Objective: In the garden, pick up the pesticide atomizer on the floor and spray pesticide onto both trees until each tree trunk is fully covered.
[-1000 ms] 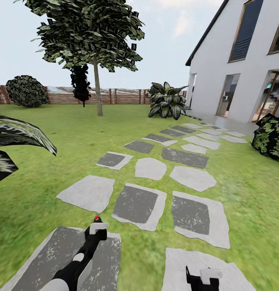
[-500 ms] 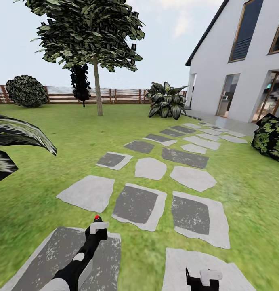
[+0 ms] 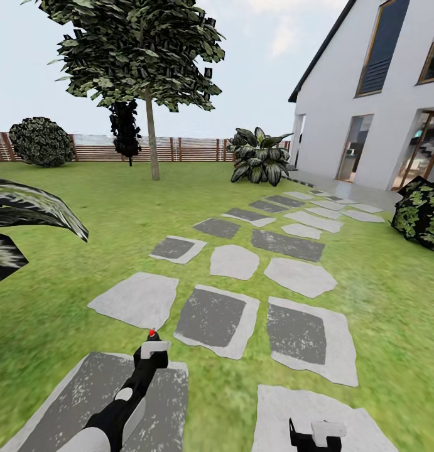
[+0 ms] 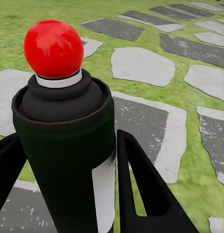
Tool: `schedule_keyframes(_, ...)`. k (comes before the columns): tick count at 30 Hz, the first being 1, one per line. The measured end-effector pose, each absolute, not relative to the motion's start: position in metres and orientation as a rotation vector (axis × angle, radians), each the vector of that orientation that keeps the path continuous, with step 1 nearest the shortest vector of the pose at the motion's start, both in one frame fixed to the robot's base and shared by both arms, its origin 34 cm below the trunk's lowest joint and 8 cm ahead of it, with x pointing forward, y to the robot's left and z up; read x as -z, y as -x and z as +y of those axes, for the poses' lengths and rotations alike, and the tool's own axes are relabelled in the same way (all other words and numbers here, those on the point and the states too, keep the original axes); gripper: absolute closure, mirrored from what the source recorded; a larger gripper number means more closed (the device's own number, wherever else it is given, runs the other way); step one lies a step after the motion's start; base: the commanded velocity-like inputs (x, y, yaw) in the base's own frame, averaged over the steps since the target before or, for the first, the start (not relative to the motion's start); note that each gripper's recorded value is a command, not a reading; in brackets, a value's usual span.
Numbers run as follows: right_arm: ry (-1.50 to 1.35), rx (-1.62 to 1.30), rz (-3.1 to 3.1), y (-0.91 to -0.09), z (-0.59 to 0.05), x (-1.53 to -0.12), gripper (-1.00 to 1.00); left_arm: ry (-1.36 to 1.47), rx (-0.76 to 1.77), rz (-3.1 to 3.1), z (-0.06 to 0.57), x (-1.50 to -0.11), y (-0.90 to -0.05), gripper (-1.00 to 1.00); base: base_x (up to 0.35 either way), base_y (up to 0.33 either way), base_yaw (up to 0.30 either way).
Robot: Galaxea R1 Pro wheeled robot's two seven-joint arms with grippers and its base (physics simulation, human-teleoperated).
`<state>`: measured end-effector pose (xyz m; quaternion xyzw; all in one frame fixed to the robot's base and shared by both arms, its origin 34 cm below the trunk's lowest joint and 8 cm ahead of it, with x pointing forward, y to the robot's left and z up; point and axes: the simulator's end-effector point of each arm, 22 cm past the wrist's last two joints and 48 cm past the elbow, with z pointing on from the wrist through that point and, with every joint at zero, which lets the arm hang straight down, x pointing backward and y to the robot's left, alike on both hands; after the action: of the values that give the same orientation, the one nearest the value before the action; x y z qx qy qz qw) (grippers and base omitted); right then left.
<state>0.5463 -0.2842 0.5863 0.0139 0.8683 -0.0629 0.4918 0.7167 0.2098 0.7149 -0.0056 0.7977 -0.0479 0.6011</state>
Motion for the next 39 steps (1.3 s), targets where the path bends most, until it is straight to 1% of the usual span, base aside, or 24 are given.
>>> schedule_keyframes(19, -0.03, 0.152, 2.108, -0.5463, -0.2837, -0.5862, -1.0, 0.014, 0.111, 1.847, 0.2101, -0.7153, -0.717, 1.0, 0.003, 0.0, 0.0)
schedule_keyframes(25, -0.031, 0.152, 2.107, -0.5462, -0.2837, -0.5867, -1.0, 0.014, 0.111, 1.847, 0.2101, -0.7158, -0.7168, 1.0, 0.253, 0.0, 0.0)
schedule_keyframes(39, -0.03, 0.146, 2.134, -0.5379, -0.2808, -0.578, -1.0, 0.017, 0.108, 1.847, 0.2108, -0.7158, -0.7168, 1.0, 0.337, 0.018, 0.0)
